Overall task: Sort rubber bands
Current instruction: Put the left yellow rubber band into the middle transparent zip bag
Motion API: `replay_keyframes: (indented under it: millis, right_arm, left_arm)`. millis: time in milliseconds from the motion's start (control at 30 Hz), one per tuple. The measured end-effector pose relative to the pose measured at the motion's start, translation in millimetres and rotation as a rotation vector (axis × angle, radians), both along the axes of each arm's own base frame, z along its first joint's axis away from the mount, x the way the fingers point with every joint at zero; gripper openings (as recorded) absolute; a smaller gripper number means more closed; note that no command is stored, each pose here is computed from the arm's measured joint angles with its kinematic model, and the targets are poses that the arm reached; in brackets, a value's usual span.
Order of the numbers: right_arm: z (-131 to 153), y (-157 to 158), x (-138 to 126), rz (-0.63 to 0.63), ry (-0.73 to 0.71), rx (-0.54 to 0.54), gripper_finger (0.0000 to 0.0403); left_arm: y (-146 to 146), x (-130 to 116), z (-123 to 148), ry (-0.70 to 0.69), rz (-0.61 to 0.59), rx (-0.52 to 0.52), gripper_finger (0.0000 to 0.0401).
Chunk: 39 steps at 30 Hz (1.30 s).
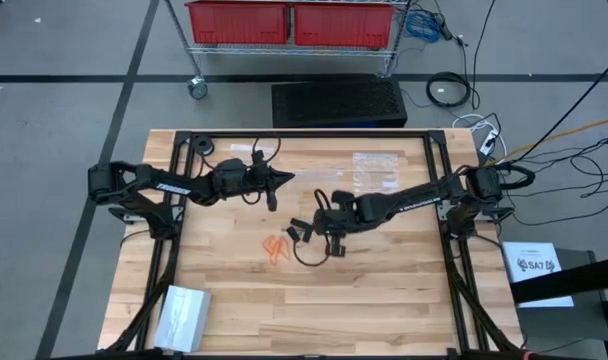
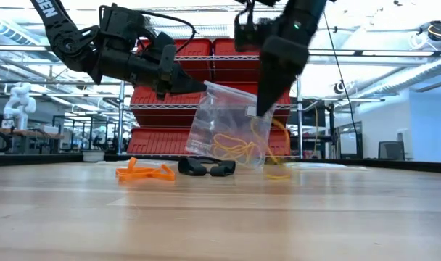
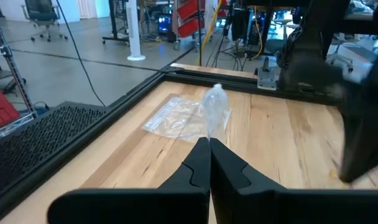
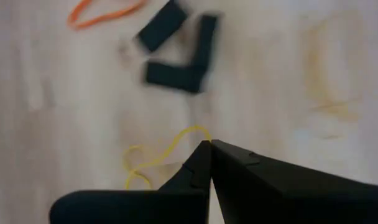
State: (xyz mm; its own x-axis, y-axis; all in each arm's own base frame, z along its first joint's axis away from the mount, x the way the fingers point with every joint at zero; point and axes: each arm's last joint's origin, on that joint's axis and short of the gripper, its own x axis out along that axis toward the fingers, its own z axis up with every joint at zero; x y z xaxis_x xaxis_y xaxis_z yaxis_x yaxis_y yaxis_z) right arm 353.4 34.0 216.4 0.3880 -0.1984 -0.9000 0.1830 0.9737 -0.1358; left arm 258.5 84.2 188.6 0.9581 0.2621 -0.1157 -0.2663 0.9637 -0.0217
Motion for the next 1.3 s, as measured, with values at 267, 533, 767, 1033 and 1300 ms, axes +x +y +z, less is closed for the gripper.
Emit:
replay_keyframes:
  millis: [267,533,767,1033,1300]
  right_arm:
    - [64,-21,11,-0.039,-0.036,-0.167,0.0]
    - [120,-37,14,-0.054,-0.131,-0.215,0.0]
    - [151,-53,12,-0.081,-0.175,-0.32,0.0]
    - [167,-66,9,-0.072,-0.178,-0.382,0.0]
    - [175,-72,6,-0.083,-0.177,-0.432,0.0]
  left_arm:
    - [0,0,0,-0.002,-0.001,0.005,0.0]
    - [0,0,0,-0.003,-0.001,0.006,0.0]
    - [-1,0,1,-0.005,-0.026,0.004,0.0]
    - [-1,0,1,-0.007,-0.033,0.003,0.0]
    - [-1,0,1,-0.007,-0.033,0.004,0.0]
